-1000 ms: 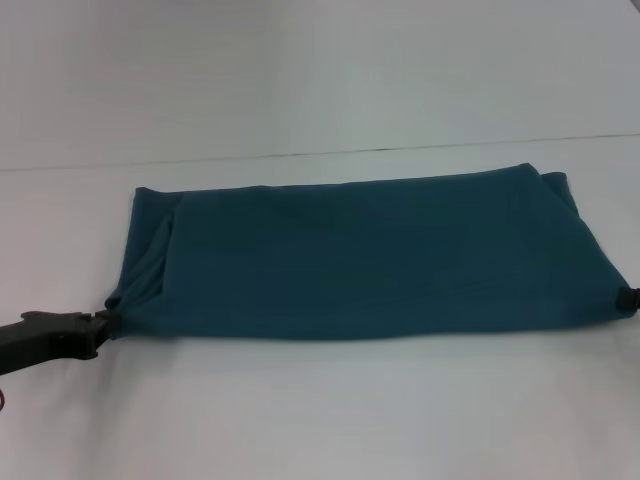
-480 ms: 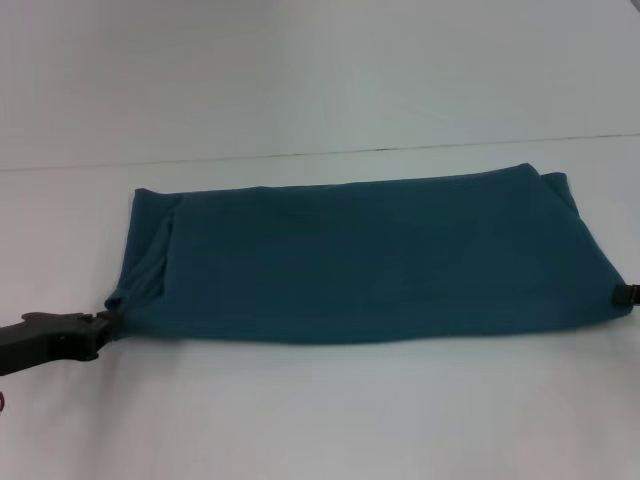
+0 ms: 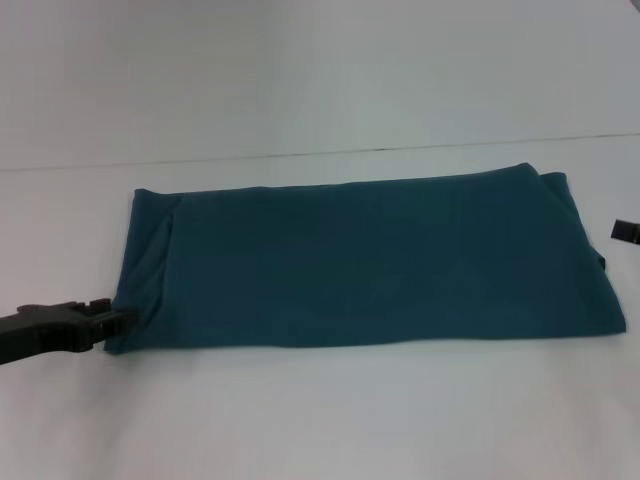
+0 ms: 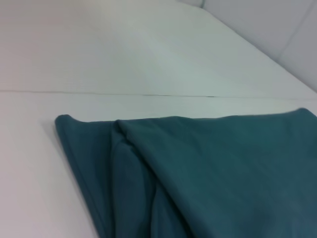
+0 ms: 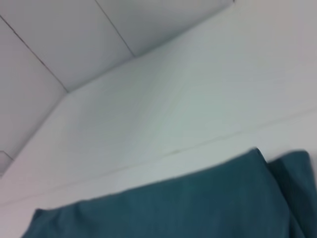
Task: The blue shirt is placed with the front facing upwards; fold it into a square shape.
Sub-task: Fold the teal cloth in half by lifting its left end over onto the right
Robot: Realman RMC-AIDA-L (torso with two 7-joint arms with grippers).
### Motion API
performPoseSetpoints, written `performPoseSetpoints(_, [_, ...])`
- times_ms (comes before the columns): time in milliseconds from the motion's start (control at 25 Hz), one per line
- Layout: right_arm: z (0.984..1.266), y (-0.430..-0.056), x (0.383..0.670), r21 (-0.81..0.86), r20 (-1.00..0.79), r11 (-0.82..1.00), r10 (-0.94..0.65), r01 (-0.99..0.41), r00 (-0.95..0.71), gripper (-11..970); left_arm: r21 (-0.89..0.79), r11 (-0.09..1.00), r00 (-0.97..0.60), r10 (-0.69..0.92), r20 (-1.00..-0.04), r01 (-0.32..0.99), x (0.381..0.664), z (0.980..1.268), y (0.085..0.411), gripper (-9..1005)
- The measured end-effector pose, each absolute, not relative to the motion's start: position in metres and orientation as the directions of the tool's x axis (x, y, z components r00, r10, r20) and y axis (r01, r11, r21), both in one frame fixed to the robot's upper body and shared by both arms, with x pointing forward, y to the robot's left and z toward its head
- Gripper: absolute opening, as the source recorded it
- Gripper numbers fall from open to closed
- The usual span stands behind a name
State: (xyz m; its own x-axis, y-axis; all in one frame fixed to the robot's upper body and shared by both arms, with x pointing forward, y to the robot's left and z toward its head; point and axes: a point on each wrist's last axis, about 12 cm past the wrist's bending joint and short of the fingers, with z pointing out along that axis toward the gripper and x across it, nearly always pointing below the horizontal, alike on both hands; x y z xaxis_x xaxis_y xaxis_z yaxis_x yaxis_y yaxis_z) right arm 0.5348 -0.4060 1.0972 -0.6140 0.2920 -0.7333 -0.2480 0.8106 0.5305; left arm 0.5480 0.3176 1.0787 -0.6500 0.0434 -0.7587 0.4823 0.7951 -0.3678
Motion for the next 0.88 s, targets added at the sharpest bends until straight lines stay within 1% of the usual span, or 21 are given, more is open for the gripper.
performPoseSetpoints(120, [1.101,-0.407,0.534,0.521,-0.758,0.808,0.289,-0.276,-0.585,476,-0.390,0.796,-0.664,0.021,-0.747,0.463,0.548,1.079,0.317,419])
performPoseSetpoints(280, [1.103,-0.408,0.534,0.514,-0.773,0.806,0.286,-0.294,-0.566,593,-0.429,0.795,-0.689,-0.020,-0.725,0.428,0.548,1.080,0.317,503])
performPoseSetpoints(440, [1.108,-0.409,0.536,0.518,-0.773,0.800,0.286,-0.303,-0.566,711,-0.527,0.773,-0.745,-0.110,-0.658,0.352,0.547,1.082,0.316,576])
performPoseSetpoints(600, [1.114,-0.410,0.541,0.513,-0.779,0.801,0.282,-0.309,-0.560,849,-0.577,0.760,-0.777,-0.158,-0.609,0.298,0.546,1.081,0.316,637])
performPoseSetpoints(680, [1.118,-0.412,0.545,0.511,-0.781,0.802,0.281,-0.311,-0.557,918,-0.603,0.756,-0.800,-0.185,-0.571,0.255,0.546,1.081,0.316,642])
performPoseSetpoints(880, [1.128,-0.416,0.552,0.503,-0.786,0.805,0.275,-0.315,-0.553,919,-0.646,0.746,-0.838,-0.243,-0.488,0.160,0.545,1.079,0.317,645])
